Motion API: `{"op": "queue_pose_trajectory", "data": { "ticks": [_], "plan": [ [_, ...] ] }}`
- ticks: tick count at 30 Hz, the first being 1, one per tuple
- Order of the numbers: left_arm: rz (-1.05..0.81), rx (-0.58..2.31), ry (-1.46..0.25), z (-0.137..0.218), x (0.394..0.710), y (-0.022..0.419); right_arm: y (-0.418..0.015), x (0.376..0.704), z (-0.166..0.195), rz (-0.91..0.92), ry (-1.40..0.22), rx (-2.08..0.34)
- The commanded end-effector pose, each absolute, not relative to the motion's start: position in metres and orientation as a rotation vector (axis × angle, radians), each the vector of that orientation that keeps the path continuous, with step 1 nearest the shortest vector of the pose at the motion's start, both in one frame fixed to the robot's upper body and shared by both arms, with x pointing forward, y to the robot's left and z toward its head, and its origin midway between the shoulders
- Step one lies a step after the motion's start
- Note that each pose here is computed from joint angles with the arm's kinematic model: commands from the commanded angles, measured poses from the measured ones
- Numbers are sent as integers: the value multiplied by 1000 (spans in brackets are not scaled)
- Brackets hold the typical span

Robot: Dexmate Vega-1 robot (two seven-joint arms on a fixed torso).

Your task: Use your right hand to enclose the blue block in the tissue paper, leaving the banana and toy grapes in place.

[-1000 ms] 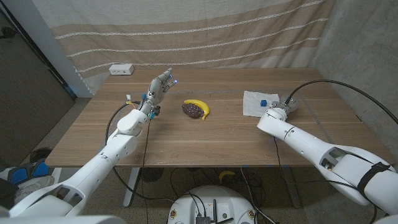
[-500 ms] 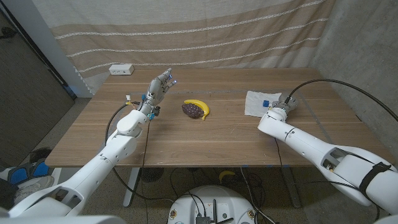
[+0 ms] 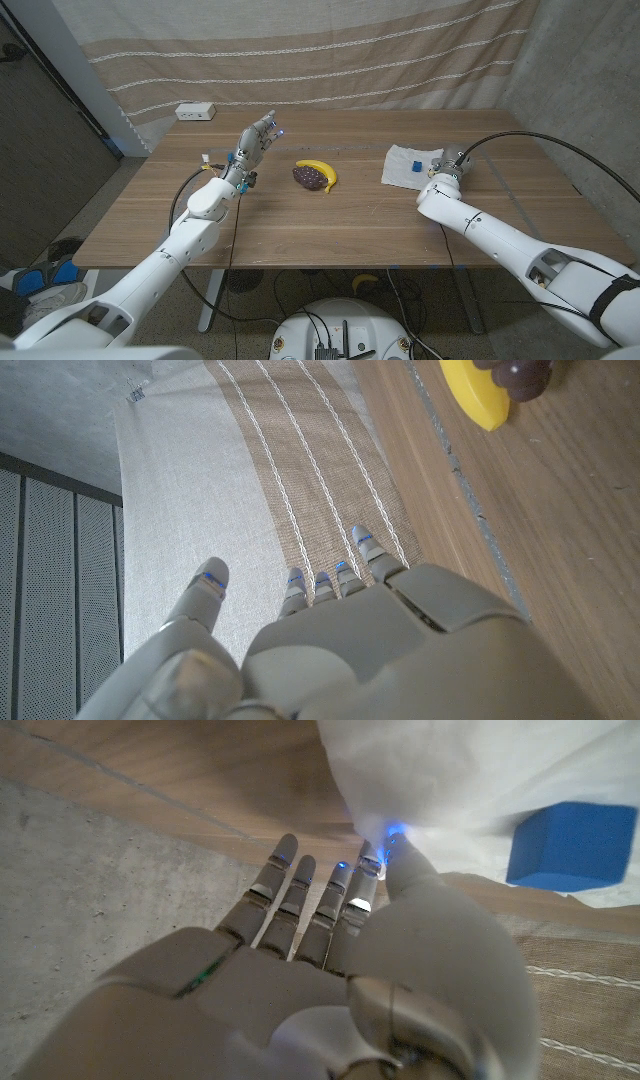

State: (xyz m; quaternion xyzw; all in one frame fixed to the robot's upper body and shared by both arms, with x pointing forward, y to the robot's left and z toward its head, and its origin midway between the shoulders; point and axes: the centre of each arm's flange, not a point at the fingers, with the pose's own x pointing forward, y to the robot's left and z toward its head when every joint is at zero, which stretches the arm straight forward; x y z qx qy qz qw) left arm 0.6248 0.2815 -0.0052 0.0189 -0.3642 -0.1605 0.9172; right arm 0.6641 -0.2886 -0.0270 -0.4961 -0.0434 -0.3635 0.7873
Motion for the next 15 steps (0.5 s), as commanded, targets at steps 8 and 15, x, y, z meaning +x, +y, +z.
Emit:
{"op": "queue_pose_trajectory", "data": {
  "ticks": [8, 15],
  "plan": [
    [-327, 39, -762, -9, 618, 285, -261, 648, -2, -725, -267, -1031],
    [-323, 33, -765, -11, 614, 287, -251, 647, 2, -690, -293, -1032]
  ]
}}
